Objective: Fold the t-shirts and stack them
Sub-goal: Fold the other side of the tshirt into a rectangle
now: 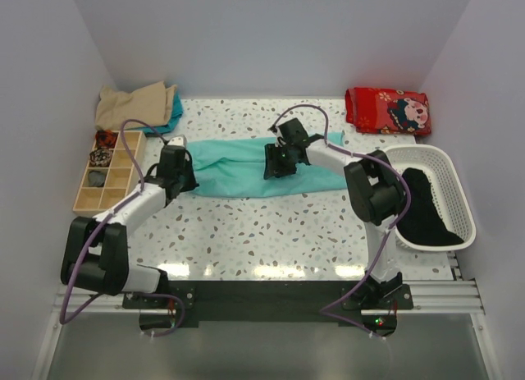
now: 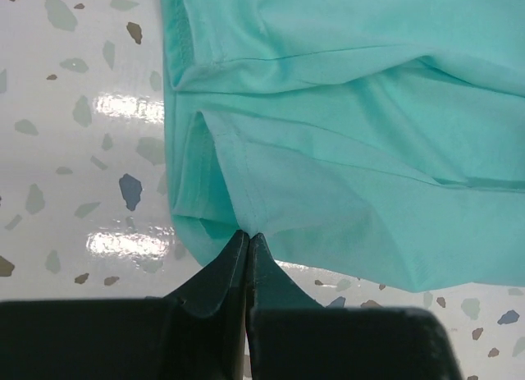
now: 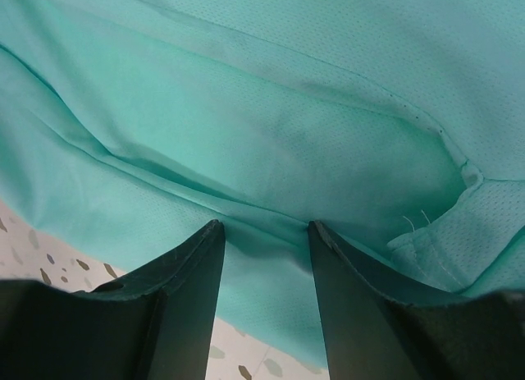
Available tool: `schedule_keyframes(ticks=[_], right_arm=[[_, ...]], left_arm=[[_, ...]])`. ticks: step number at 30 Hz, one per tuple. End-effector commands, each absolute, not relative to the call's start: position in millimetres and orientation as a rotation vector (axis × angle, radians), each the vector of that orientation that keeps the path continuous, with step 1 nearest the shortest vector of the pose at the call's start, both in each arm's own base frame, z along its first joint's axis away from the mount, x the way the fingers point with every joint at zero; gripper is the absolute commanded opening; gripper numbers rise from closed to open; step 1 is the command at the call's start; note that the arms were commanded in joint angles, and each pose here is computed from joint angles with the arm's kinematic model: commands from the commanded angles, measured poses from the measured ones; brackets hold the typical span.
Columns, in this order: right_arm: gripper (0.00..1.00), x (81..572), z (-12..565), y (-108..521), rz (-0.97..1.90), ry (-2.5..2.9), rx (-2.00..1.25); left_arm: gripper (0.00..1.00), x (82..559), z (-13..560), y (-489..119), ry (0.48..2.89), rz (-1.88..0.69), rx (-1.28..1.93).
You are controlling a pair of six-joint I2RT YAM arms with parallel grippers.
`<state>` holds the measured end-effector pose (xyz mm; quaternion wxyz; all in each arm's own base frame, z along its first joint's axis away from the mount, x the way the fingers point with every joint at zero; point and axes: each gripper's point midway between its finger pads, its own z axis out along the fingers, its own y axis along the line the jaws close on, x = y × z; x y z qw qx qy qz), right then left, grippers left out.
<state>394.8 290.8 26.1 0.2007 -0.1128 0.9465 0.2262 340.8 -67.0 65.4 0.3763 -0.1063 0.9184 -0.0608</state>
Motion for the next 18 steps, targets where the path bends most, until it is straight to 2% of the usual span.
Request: schedule_keyframes(ticks=[1, 9, 10, 15, 16, 17, 18], right_arm=[[0.5, 372, -10, 266, 0.487, 2.764, -0.336], [0.5, 367, -15, 261, 0.459, 2.783, -0.356], [0.5, 367, -15, 260, 0.457, 2.784, -0.358], [0.5, 366, -15, 258, 0.434, 2.785, -0.368], [0.5, 366, -15, 258, 0.437, 2.784, -0.367], [0.5, 366, -14, 258, 0.441, 2.782, -0.372], [0.5, 367, -13, 259, 0.447, 2.775, -0.372]], left_arm=[[0.01, 334, 63, -51, 2.469, -0.069, -0.231], [0.0, 319, 37, -28, 2.61, 0.096, -0.269], [0.06, 317, 36, -24, 2.614, 0.124, -0.28], [0.06, 315, 46, -7, 2.613, 0.255, -0.306], [0.13, 316, 47, -6, 2.612, 0.269, -0.304], [0.28, 317, 49, -4, 2.611, 0.28, -0.308], [0.5, 319, 54, -3, 2.606, 0.294, -0.313]])
